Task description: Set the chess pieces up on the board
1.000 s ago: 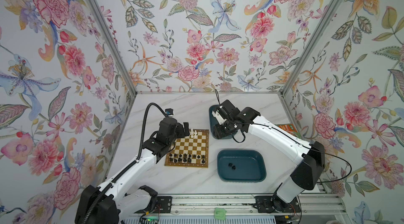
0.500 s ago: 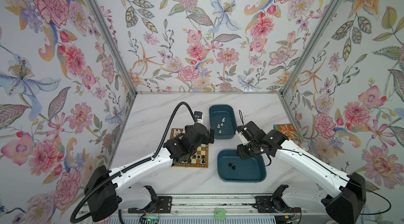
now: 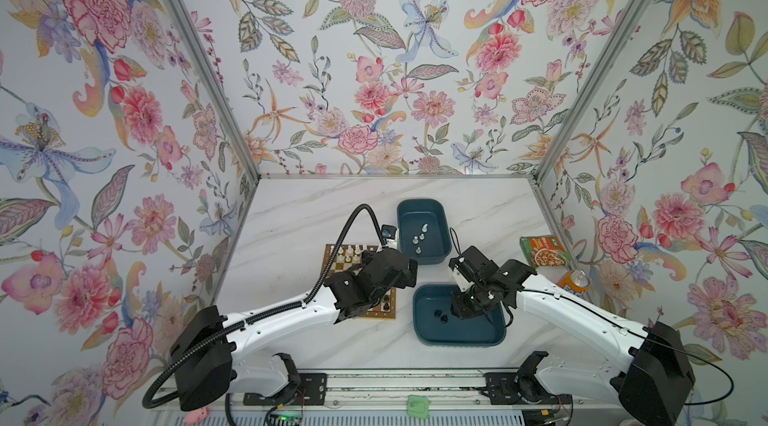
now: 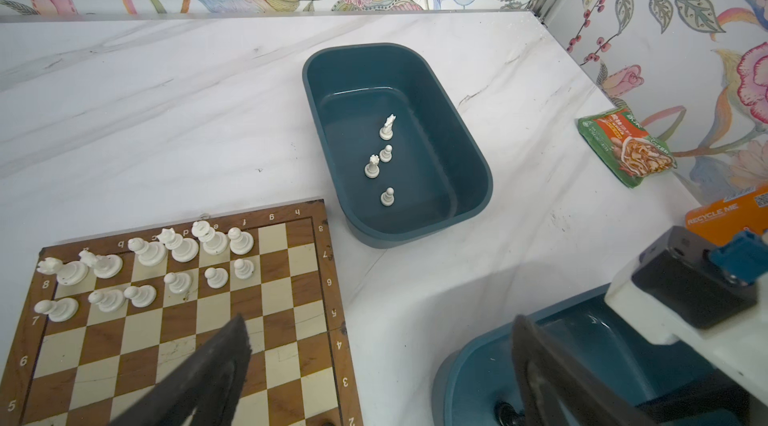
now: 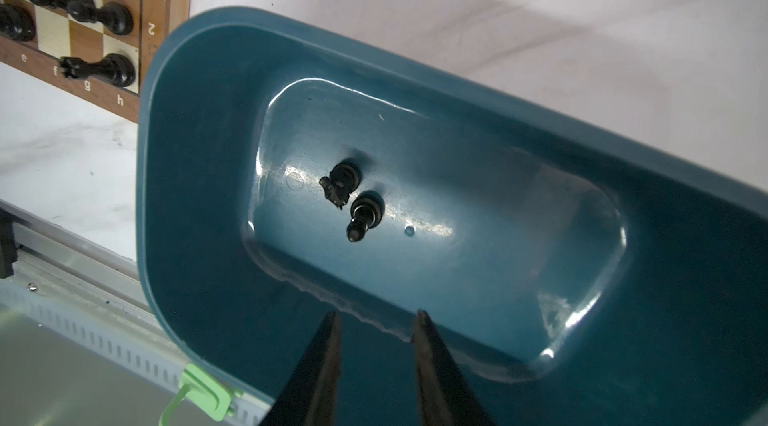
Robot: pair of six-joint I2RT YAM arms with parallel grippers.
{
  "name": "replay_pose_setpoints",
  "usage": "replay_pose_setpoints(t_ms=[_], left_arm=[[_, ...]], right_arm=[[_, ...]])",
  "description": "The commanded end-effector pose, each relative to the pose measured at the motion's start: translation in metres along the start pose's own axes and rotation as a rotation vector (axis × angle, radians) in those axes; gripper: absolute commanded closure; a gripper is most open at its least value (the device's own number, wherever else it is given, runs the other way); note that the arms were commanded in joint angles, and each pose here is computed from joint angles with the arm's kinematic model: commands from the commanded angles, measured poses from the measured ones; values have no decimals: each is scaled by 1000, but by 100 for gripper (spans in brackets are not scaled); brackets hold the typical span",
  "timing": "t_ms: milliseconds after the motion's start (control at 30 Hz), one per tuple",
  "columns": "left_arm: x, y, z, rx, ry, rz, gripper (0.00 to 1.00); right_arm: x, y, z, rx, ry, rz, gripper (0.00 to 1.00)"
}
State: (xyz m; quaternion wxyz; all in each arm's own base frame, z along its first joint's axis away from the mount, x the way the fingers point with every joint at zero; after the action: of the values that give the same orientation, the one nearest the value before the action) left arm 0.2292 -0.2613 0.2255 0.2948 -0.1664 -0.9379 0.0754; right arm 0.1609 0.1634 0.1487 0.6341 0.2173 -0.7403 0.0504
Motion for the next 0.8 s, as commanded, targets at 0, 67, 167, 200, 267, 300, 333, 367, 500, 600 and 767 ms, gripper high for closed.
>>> replay_pose_setpoints(t_ms=[0,67,167,200,267,300,333,367,500,600,767], left_arm=[[-4,15,-8,-14,-7,-24,1],[-5,24,-12,3,-13,-31,1],[-3,36,-17,28,-29,-37,1],[-2,39,-17,32,-30,-38,1],[0,49,-20,49,-37,-48,1],[1,53,-20,55,-39,-55,1],[3,58,-21,64,-43,-61,1],[4,61,-21,69,-46,-67,1],[10,71,-15,95,-50,-78,1],[14,77,-12,111,-54,-91,1],[22,84,-8,134,-67,-106,1]], right_arm=[[-11,5,-3,-9,6,-14,58],[-17,5,-5,-12,14,-9,58],[-23,8,-8,-6,25,-7,61],[-24,9,-9,-4,25,-7,62],[-27,11,-10,0,36,-4,65],[-28,11,-10,0,41,1,66],[-30,11,-10,1,47,5,68],[-32,11,-9,4,56,11,68],[-38,10,-6,8,78,27,70],[-42,9,-4,13,89,36,71],[-47,8,-4,21,100,55,74]])
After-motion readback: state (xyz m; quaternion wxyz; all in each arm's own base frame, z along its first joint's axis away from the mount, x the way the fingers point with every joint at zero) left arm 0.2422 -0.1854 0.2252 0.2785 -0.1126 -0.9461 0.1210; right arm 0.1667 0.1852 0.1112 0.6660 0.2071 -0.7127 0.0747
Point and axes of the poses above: each gripper's point midway between its finger pads, its own x axis back along the fingers, its own y axis along the line the jaws close on, z = x × y, the point moved 6 cm from there along x, back along the fingers, and after that the axes turned 4 degrees about x, right-handed, at the moved point
